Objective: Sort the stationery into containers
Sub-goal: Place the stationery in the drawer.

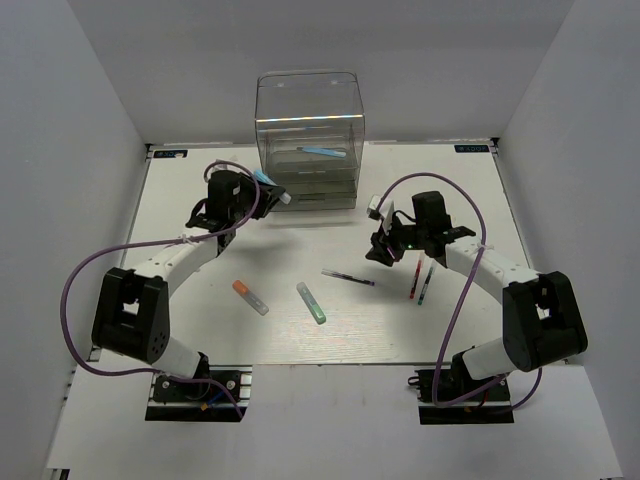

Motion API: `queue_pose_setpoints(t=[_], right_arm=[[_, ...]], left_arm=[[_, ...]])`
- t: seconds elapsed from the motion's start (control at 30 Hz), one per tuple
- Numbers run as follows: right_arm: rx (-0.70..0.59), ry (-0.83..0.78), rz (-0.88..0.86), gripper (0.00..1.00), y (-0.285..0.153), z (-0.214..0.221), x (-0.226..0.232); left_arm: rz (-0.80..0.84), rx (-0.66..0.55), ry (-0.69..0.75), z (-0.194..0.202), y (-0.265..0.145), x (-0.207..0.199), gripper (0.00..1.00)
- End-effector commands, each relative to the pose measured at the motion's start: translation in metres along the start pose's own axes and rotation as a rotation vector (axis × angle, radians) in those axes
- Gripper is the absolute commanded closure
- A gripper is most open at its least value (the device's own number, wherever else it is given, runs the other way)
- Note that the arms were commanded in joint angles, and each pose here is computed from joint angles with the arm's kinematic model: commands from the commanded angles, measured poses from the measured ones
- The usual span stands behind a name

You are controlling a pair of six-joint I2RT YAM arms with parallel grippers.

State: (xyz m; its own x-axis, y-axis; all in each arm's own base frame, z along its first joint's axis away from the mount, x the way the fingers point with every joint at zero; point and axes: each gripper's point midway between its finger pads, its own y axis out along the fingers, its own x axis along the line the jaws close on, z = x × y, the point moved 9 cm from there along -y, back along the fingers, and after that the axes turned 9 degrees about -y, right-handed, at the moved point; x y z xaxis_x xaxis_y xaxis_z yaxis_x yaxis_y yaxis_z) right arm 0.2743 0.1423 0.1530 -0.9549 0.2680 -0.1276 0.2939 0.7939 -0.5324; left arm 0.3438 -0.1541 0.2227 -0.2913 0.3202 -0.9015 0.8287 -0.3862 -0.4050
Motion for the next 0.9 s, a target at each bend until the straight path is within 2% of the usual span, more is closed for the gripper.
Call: queue_pose_setpoints(t=[0.0,0.27,0.37,0.63,0.87], right_arm=[[-0.043,-0.028,0.004,0.48,0.000,-0.010,-0.002],[-0.045,-0.034,0.001,0.48,0.001,-0.012,-0.001],[-0.046,-0.036,0.002,0.48,0.001,-0.012,0.000],[-0.044,-0.037,0.006,0.48,-0.002,-0.010,0.004],[-0.045,-0.040,0.011,0.48,-0.002,-0.009,0.005]], left_arm=[[0.110,-0.049,-0.115,0.001,-0.002,-0.028,1.00],[0.005,-0.134,-0.388,0.010,0.013,-0.043,1.00],[-0.005,-0.142,-0.443,0.016,0.023,-0.047,1.00],[-0.022,-0.159,-0.517,0.026,0.056,-0.056,1.00],[-0.098,-0.209,-0.502,0.025,0.075,-0.065,1.00]])
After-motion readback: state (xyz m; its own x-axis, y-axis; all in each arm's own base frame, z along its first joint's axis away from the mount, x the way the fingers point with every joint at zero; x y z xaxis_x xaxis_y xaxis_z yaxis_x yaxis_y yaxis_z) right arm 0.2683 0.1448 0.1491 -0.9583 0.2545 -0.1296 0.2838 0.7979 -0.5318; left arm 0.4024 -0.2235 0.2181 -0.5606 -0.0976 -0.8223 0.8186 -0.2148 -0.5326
